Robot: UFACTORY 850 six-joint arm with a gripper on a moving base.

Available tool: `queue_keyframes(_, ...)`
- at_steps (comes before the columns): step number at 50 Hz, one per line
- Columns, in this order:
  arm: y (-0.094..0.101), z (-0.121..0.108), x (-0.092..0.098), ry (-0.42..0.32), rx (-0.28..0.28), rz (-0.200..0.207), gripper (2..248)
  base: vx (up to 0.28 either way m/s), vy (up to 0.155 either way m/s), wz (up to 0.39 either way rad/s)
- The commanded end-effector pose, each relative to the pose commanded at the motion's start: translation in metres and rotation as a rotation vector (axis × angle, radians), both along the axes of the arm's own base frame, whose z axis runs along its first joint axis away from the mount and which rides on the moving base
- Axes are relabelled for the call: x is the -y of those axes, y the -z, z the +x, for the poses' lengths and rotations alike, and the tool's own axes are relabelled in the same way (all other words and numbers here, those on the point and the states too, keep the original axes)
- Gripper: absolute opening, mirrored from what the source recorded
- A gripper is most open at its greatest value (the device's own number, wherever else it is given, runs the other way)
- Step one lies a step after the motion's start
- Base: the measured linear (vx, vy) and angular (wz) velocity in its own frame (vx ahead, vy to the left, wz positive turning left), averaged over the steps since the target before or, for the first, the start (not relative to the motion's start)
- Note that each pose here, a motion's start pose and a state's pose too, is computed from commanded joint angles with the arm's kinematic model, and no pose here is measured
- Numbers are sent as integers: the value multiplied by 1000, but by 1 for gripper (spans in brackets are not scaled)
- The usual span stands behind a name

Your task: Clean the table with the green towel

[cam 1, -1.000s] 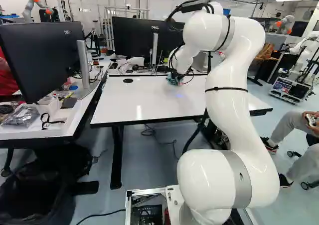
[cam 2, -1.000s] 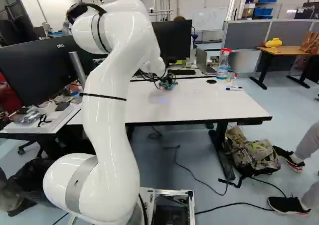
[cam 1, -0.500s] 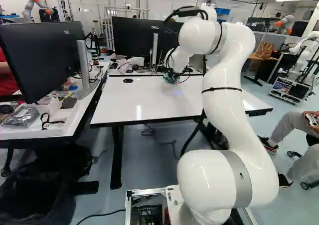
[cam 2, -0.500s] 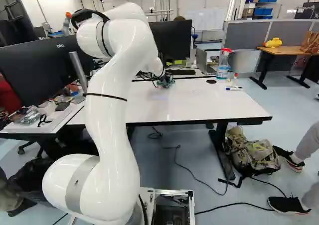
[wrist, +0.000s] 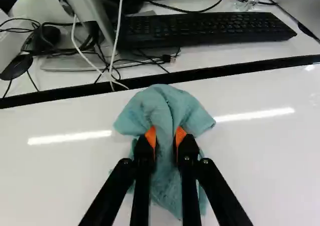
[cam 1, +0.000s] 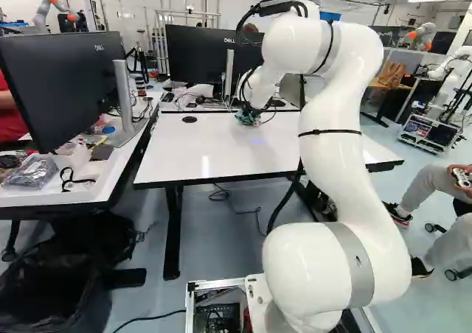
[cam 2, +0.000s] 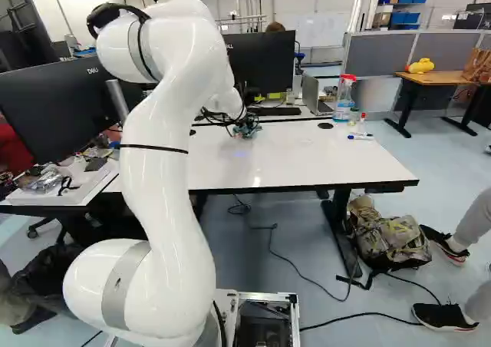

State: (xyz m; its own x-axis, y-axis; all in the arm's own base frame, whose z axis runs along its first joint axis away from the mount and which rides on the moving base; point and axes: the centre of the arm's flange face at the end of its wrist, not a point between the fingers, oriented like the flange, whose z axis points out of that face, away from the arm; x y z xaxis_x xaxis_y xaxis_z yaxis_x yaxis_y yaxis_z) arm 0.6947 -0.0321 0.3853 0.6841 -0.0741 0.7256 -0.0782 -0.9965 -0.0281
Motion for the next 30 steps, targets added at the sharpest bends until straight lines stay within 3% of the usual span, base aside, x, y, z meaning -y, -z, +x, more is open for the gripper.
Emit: queue_keyframes(30,-6,-53,-12,-15,-45,2,61,0,0,0)
